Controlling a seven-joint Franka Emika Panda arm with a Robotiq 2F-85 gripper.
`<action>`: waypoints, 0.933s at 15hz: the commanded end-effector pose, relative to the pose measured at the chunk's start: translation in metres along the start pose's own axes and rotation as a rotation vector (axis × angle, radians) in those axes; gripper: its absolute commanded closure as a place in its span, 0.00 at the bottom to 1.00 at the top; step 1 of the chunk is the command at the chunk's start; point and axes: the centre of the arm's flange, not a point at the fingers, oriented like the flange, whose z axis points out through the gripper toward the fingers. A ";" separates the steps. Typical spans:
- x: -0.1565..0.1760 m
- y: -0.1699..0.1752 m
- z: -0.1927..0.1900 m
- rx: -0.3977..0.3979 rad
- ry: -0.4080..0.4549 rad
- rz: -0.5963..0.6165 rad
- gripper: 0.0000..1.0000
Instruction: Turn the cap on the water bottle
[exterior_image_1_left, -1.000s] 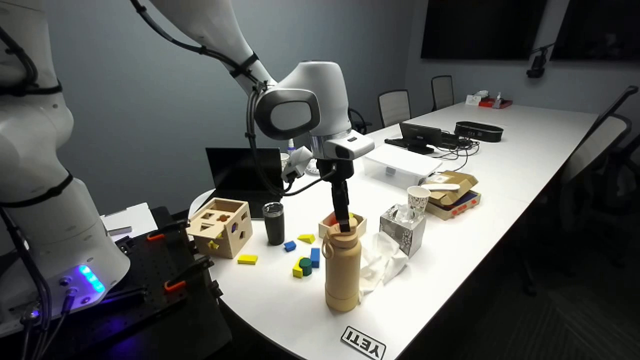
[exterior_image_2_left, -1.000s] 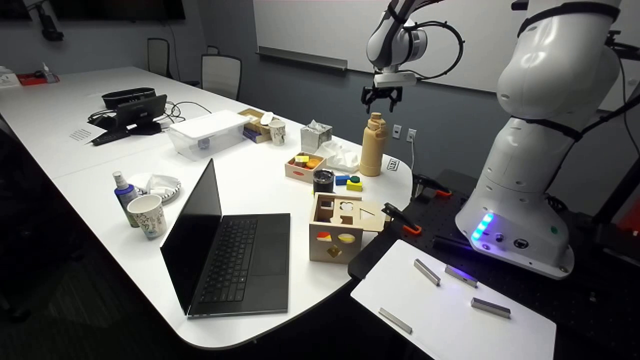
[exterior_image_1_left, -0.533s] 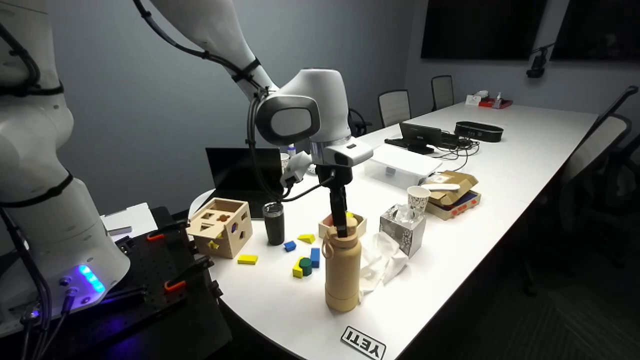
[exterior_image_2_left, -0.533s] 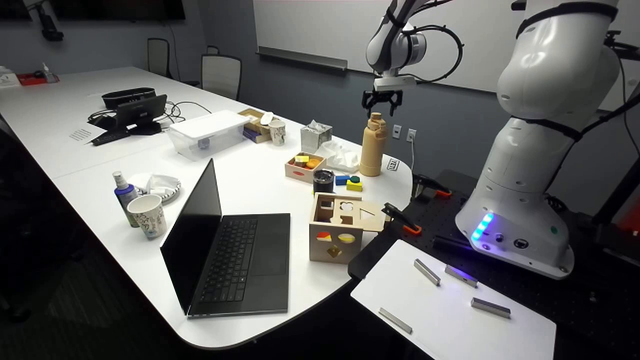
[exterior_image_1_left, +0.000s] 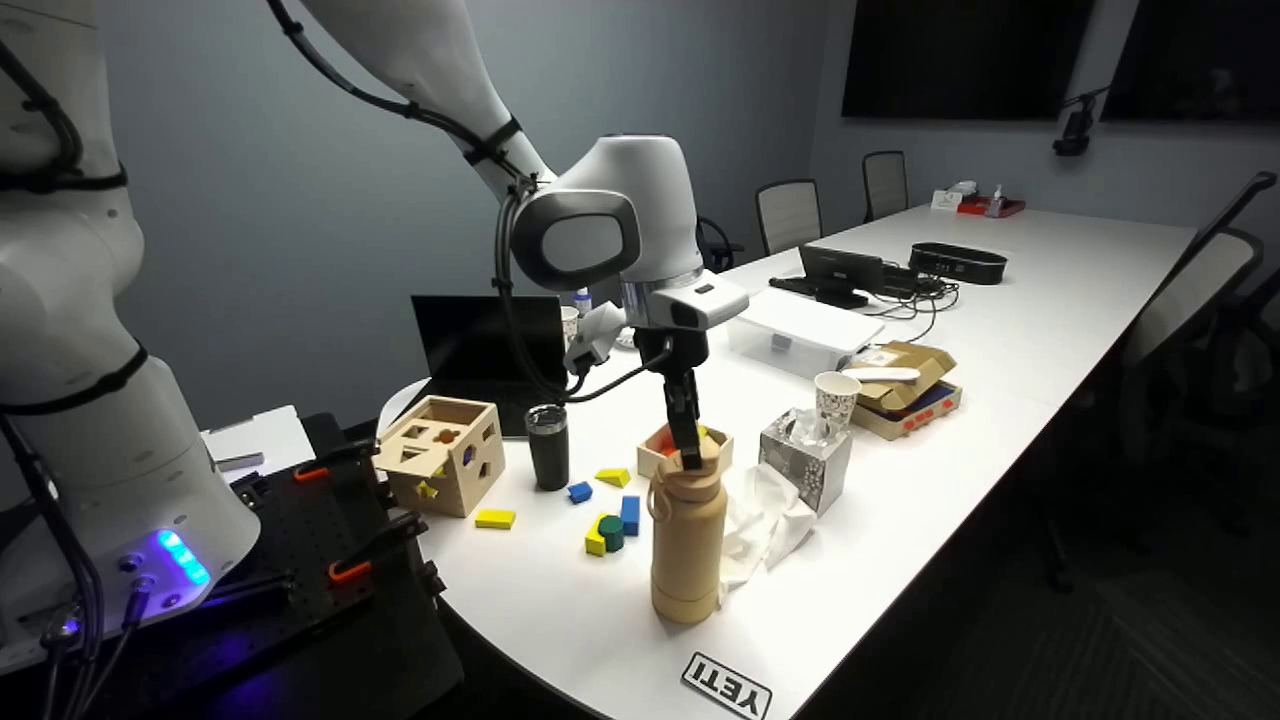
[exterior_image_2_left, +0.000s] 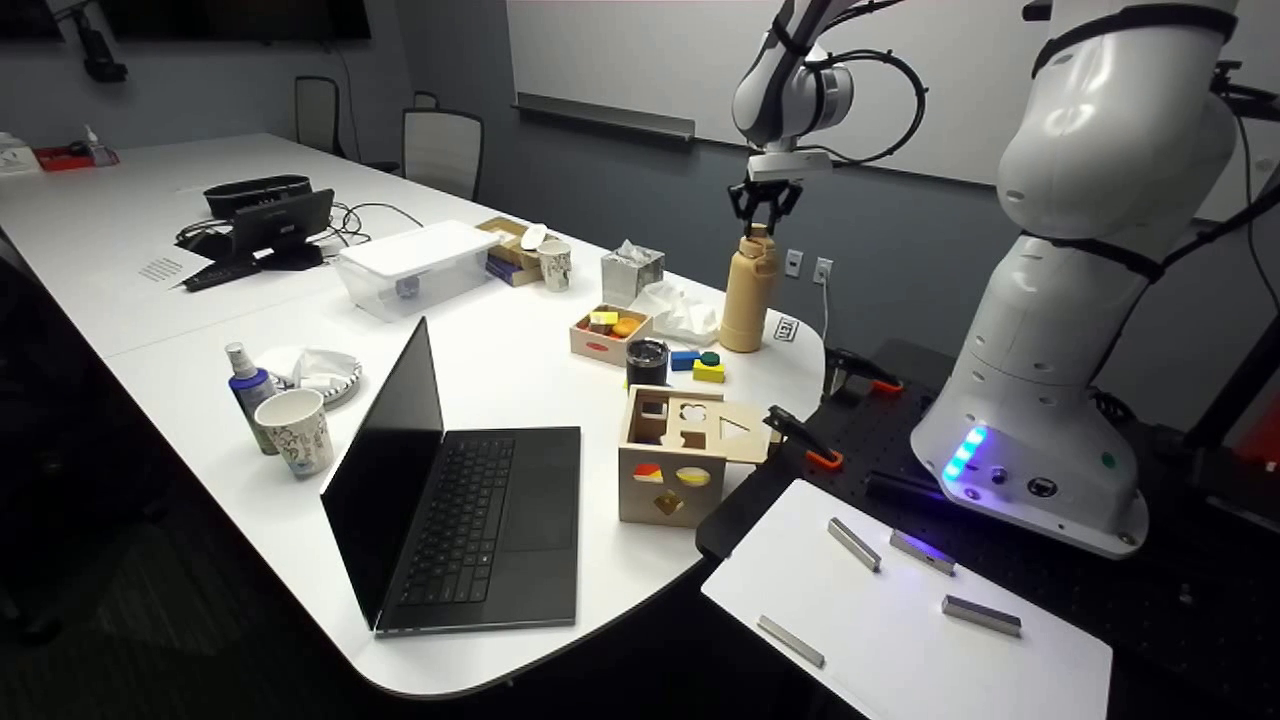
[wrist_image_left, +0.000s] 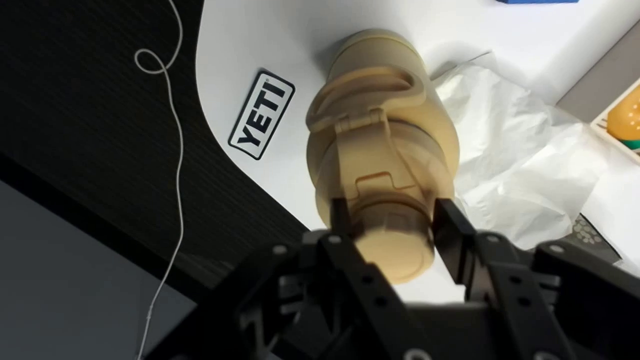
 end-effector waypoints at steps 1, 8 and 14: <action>-0.001 -0.006 -0.002 -0.002 0.029 0.010 0.80; -0.002 -0.011 -0.001 -0.076 0.004 0.072 0.80; -0.003 -0.017 0.000 -0.130 0.000 0.151 0.80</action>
